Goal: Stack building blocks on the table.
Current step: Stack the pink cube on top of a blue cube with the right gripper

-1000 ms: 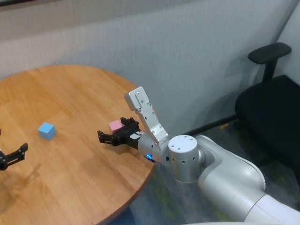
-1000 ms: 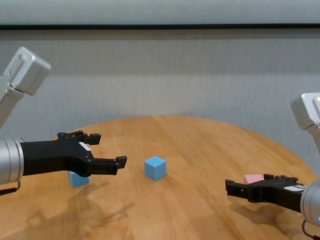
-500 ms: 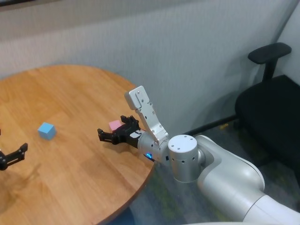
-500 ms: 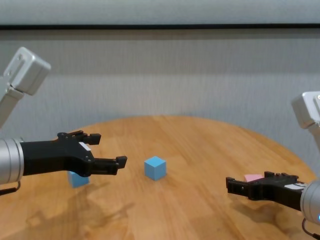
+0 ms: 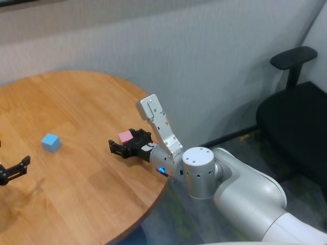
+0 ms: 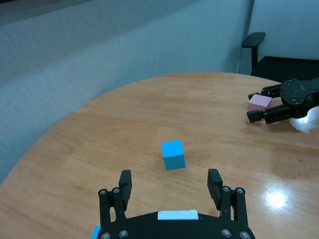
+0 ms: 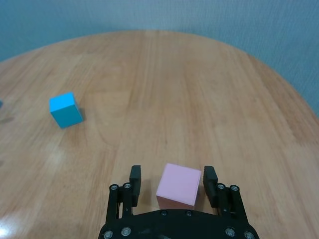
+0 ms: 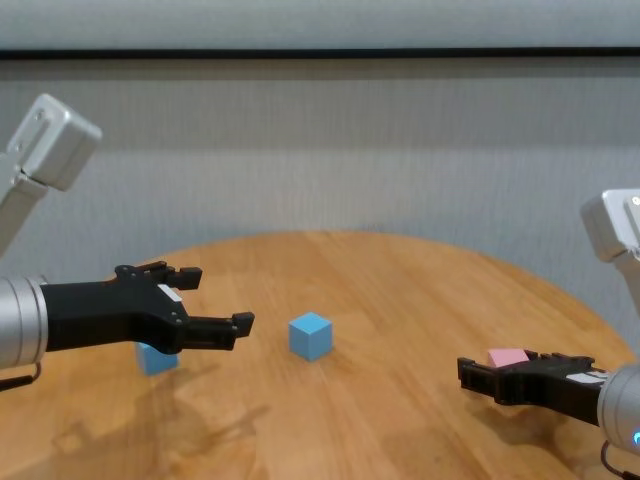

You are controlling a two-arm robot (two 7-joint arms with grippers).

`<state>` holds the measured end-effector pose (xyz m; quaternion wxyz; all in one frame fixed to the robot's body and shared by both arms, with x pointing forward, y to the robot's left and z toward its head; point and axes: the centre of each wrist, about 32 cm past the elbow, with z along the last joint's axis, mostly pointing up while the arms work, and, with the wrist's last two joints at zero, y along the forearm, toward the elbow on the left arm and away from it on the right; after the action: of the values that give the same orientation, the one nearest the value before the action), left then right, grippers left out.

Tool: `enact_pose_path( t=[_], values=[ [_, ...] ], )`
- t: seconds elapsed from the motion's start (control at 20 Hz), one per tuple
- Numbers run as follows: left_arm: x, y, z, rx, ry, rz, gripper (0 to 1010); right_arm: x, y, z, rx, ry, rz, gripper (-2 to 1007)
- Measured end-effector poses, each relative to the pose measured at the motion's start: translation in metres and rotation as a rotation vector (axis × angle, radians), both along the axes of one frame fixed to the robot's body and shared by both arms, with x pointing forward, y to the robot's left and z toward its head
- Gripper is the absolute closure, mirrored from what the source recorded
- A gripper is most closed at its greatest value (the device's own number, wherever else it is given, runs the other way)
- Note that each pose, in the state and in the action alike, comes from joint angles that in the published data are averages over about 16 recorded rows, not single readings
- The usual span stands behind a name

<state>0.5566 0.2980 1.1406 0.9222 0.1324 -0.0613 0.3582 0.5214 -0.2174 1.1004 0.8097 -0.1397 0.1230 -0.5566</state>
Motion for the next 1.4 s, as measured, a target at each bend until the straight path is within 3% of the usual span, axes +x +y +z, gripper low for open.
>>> enact_pose_path(
  t=[0.45,0.75,1.05,1.4],
  values=[
    [0.0000,0.0000,0.0000,0.000,0.000,0.000,10,-0.0005,-0.0006,0.0001,0.011,0.005,-0.001,483],
    [0.0000,0.0000,0.0000,0.000,0.000,0.000,10,-0.0002,-0.0036,0.0036,0.006,-0.016,0.031,594],
    [0.0000,0.0000,0.0000,0.000,0.000,0.000,10,0.0073,-0.0110,0.0163,-0.015,-0.093,0.117,632],
    [0.0000,0.0000,0.0000,0.000,0.000,0.000,10,0.0287,-0.0173,0.0361,-0.025,-0.199,0.248,632]
  ],
)
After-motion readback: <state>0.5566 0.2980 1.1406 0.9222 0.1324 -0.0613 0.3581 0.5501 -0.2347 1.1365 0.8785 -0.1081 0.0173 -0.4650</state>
